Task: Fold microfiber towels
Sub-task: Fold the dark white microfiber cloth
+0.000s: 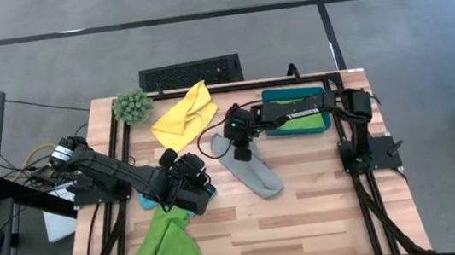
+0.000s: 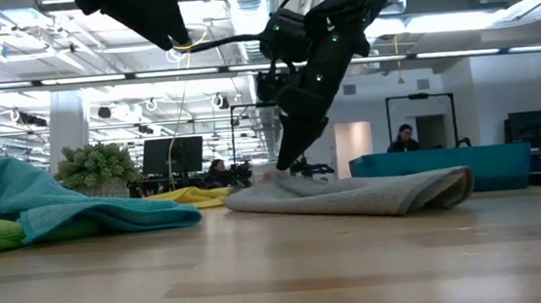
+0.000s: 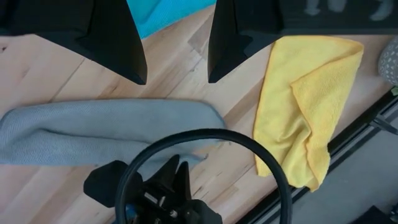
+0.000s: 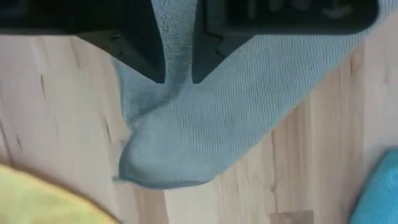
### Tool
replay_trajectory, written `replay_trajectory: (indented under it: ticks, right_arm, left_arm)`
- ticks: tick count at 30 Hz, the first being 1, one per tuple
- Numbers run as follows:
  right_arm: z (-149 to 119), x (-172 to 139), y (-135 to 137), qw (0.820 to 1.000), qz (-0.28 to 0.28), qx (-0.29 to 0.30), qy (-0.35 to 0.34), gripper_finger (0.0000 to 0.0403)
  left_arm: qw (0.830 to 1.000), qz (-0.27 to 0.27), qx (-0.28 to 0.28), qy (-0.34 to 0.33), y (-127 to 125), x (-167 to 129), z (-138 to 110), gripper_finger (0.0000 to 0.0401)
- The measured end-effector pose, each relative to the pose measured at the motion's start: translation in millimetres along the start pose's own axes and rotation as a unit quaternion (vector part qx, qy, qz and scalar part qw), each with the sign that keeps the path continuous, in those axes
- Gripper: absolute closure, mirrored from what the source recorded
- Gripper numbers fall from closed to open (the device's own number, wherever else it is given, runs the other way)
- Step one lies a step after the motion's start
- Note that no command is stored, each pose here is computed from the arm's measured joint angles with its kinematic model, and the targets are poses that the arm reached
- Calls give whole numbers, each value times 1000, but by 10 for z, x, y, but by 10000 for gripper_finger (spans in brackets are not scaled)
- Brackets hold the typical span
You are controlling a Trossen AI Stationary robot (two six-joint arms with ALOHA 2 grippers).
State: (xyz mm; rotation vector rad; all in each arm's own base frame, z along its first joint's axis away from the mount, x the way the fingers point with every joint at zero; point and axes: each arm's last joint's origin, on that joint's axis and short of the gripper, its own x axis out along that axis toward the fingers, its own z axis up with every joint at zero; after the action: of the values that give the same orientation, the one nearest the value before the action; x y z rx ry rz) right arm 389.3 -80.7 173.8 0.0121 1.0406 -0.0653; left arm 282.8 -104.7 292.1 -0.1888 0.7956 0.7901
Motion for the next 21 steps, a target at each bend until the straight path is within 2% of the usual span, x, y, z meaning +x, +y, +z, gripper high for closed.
replay_trajectory:
  ticks: [8,12,21]
  right_arm:
    - [-10,-3,-31,1000,19,14,0,246]
    - [-14,-1,-50,999,21,32,0,239]
    - [-113,239,-76,999,22,39,30,238]
  left_arm:
    - [1000,0,-3,0,0,0,0,237]
    - [1000,0,-3,0,0,0,0,237]
    - [1000,-1,-7,-1,-4,1,1,237]
